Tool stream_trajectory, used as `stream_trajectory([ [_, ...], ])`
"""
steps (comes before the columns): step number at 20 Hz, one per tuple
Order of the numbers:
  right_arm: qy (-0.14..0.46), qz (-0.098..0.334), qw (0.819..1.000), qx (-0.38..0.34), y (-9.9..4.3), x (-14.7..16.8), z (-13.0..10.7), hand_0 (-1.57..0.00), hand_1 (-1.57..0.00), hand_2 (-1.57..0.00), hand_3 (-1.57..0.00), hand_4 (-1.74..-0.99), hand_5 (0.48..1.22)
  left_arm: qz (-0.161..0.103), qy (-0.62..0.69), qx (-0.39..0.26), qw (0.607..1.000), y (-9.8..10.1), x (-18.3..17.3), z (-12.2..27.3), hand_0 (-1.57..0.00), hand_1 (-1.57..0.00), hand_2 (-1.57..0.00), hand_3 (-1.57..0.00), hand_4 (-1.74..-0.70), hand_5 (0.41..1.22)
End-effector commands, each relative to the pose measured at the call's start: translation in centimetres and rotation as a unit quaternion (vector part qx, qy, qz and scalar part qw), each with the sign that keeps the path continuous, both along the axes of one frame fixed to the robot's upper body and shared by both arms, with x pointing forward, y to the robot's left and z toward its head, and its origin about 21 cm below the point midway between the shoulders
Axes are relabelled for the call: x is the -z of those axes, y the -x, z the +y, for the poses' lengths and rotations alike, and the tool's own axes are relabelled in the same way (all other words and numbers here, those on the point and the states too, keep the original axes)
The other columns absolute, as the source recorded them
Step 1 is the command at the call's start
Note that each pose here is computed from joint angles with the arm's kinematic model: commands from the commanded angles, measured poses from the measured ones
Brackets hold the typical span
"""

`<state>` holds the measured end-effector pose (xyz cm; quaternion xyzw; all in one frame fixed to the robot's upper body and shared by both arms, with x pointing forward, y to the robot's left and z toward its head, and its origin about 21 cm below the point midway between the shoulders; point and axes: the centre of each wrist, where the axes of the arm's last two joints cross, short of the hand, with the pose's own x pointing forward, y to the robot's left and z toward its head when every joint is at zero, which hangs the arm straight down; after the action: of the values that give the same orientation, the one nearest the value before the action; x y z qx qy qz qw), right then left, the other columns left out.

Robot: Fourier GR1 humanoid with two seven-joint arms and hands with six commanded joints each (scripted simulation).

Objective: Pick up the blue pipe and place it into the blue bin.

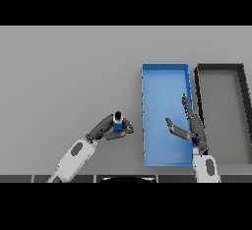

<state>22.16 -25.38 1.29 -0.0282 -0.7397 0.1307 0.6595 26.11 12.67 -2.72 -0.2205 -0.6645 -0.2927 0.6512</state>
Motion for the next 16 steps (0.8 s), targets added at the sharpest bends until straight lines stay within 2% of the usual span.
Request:
stream_trajectory([
  [1,0.005,0.004,1.000,-0.001,-0.2,0.1,-0.2,0.00,0.00,0.00,0.00,-1.258,0.615,-0.008,-0.003,-0.001,1.000,0.3,0.0,-0.2,-1.28,-1.31,-1.34,-1.27,-1.63,1.118],
  [5,0.010,0.002,1.000,0.002,-0.2,0.1,-0.1,0.00,0.00,0.00,0.00,-1.245,0.621,-0.038,0.014,0.002,0.999,0.1,-1.1,-0.9,-1.45,-1.47,-1.48,-1.39,-1.69,1.179],
  [7,0.007,0.001,1.000,0.000,0.1,0.4,0.1,0.00,0.00,0.00,0.00,-1.248,0.627,-0.060,0.035,0.015,0.997,0.3,-2.3,-1.2,-1.49,-1.50,-1.51,-1.42,-1.71,1.194],
  [11,0.021,0.000,1.000,0.005,-0.2,0.4,-0.2,0.00,0.00,0.00,0.00,-1.221,0.631,-0.092,0.060,0.035,0.993,-0.2,-5.3,-2.1,-1.54,-1.54,-1.55,-1.44,-1.72,1.210],
  [16,0.019,-0.009,1.000,0.005,0.0,0.0,-1.0,0.00,0.00,0.00,0.00,-1.208,0.640,-0.091,0.045,0.063,0.993,-0.5,-7.8,-3.2,-1.56,-1.56,-1.56,-1.45,-1.73,1.217],
])
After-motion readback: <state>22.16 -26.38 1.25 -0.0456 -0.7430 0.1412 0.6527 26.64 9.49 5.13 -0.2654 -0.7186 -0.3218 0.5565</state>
